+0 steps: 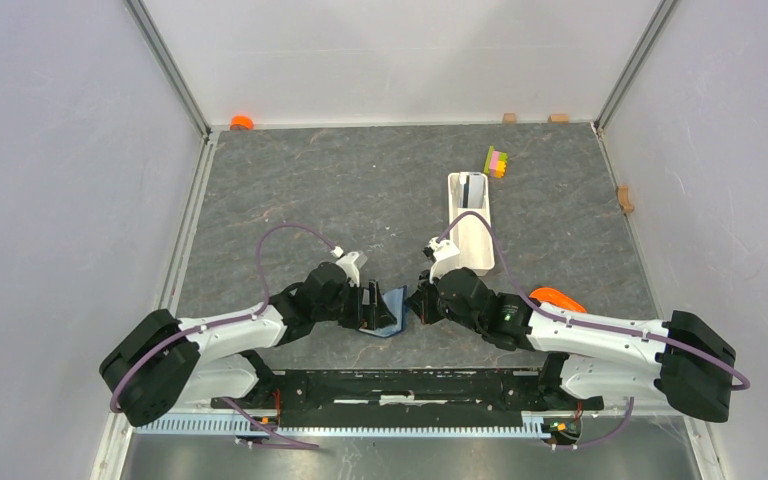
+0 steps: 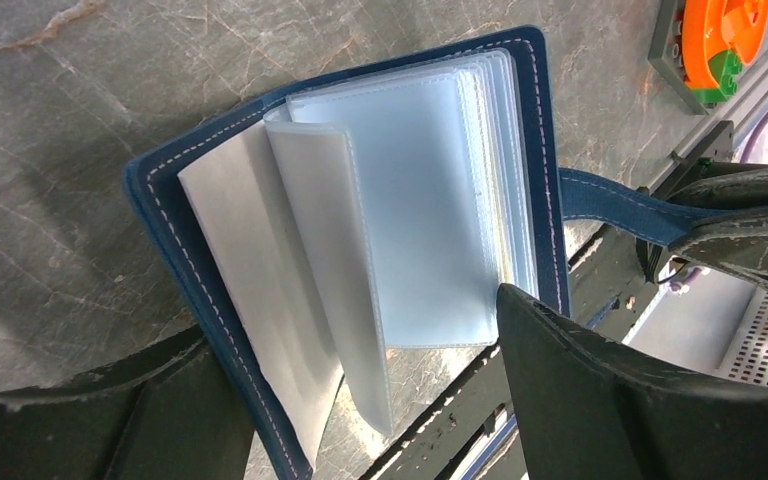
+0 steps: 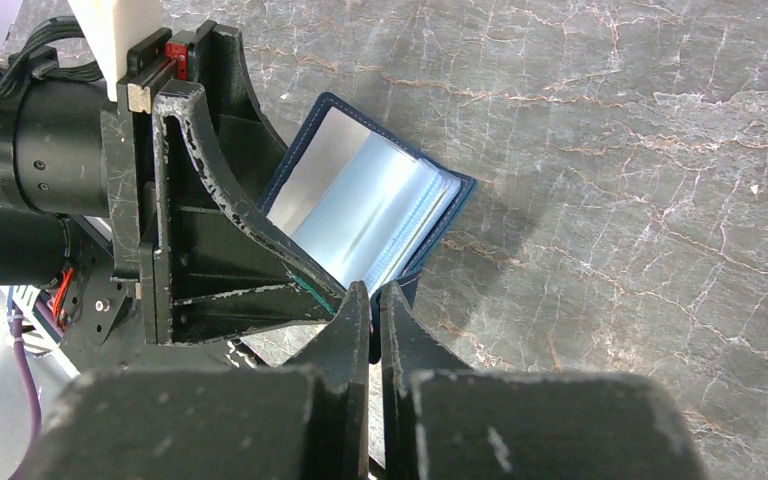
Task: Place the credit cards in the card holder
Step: Open the card holder at the center of the board.
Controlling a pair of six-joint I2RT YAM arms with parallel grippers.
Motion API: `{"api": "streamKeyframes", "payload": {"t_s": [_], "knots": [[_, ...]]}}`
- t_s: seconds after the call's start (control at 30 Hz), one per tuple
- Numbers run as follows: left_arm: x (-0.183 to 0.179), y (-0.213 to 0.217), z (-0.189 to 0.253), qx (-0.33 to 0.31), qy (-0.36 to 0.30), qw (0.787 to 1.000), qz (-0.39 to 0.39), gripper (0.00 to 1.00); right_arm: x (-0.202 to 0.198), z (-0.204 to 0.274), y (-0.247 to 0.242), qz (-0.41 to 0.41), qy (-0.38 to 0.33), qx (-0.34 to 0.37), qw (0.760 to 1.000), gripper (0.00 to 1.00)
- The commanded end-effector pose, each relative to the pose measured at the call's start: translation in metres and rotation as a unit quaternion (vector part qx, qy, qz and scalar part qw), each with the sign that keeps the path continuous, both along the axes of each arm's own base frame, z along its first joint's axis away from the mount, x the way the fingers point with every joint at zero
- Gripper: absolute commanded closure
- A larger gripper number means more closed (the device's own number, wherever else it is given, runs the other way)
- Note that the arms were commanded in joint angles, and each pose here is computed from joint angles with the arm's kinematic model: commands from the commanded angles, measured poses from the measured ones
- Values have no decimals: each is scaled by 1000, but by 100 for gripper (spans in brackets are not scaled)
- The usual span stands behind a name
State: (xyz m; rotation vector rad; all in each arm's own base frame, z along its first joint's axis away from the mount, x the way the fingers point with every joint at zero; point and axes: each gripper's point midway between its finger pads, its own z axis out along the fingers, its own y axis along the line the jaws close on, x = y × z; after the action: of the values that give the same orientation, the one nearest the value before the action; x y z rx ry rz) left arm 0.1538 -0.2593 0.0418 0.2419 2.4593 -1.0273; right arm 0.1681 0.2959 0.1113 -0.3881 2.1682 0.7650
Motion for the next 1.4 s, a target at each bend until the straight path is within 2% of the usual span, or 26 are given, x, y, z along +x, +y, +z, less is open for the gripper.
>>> {"api": "streamKeyframes", "payload": {"t_s": [0.0, 0.27, 0.6, 0.83, 1.13, 1.37], "knots": [[9, 1, 0, 18, -19, 1000, 7, 14, 1, 10, 3, 0, -12, 17, 1000, 100], [14, 16, -2, 47, -31, 998, 34, 14, 1, 4, 0, -4, -10, 6, 1000, 100], [15, 36, -12, 94, -15, 993, 76, 23, 3, -3, -5, -11, -9, -10, 1000, 100], [14, 55, -11, 117, -5, 985, 123, 23, 3, -11, -8, -14, -7, -25, 1000, 100], [11, 67, -14, 121, 14, 979, 165, 23, 4, -16, -7, -13, -6, -36, 999, 100], [9, 68, -19, 98, 28, 976, 193, 32, 5, -30, -17, -24, -1, -66, 998, 100]]}}
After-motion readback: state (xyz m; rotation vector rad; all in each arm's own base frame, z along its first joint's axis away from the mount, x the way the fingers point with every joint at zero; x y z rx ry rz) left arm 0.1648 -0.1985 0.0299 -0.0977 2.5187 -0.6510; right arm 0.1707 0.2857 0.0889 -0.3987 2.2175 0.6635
